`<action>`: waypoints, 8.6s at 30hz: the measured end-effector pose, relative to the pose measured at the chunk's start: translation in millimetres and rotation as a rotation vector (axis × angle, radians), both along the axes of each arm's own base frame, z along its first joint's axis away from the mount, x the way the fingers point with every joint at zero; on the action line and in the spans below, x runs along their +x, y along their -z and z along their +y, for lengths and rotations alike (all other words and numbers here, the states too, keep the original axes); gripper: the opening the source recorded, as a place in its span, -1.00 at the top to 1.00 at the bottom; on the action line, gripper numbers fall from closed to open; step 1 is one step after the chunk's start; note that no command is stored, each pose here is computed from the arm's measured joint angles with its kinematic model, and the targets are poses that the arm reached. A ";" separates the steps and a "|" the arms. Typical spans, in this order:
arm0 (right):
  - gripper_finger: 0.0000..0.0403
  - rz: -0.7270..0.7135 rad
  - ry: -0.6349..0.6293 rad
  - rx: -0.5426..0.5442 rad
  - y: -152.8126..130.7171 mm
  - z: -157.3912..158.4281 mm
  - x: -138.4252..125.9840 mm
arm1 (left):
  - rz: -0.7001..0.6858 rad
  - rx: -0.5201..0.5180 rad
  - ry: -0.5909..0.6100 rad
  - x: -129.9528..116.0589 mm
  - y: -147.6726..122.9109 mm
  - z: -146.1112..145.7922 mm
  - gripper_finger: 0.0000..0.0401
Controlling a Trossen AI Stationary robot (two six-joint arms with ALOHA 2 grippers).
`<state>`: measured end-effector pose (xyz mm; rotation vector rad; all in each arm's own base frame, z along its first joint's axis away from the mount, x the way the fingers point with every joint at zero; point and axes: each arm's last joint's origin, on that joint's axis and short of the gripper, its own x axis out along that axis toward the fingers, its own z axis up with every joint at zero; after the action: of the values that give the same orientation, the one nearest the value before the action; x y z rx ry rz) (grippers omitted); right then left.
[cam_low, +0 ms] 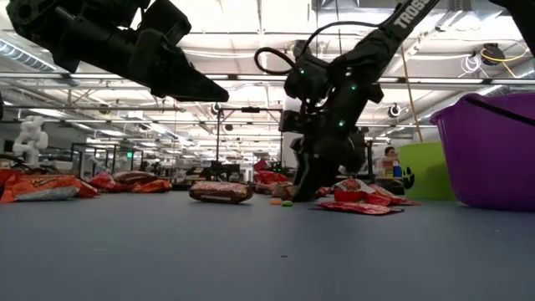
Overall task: Organize candy in baskets
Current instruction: Put the brown chocolate bar into the violet bucket
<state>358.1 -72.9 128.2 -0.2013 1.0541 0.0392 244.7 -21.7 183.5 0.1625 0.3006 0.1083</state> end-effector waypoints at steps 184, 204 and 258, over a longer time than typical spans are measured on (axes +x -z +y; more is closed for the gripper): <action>0.90 0.116 0.353 0.301 -195.4 73.6 -135.8 | 0.304 0.063 0.164 74.4 -6.0 6.2 0.51; 0.74 0.279 0.853 0.227 -163.7 71.9 -232.0 | 0.298 0.065 0.160 74.8 -6.5 6.5 0.51; -0.03 -0.200 0.292 0.012 -189.3 71.4 -114.4 | 0.491 -0.473 -0.707 53.3 66.2 138.4 -0.03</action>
<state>243.7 -1.5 317.5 -0.0375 0.8750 -0.2341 298.0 116.6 117.3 -0.4036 0.8551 0.6968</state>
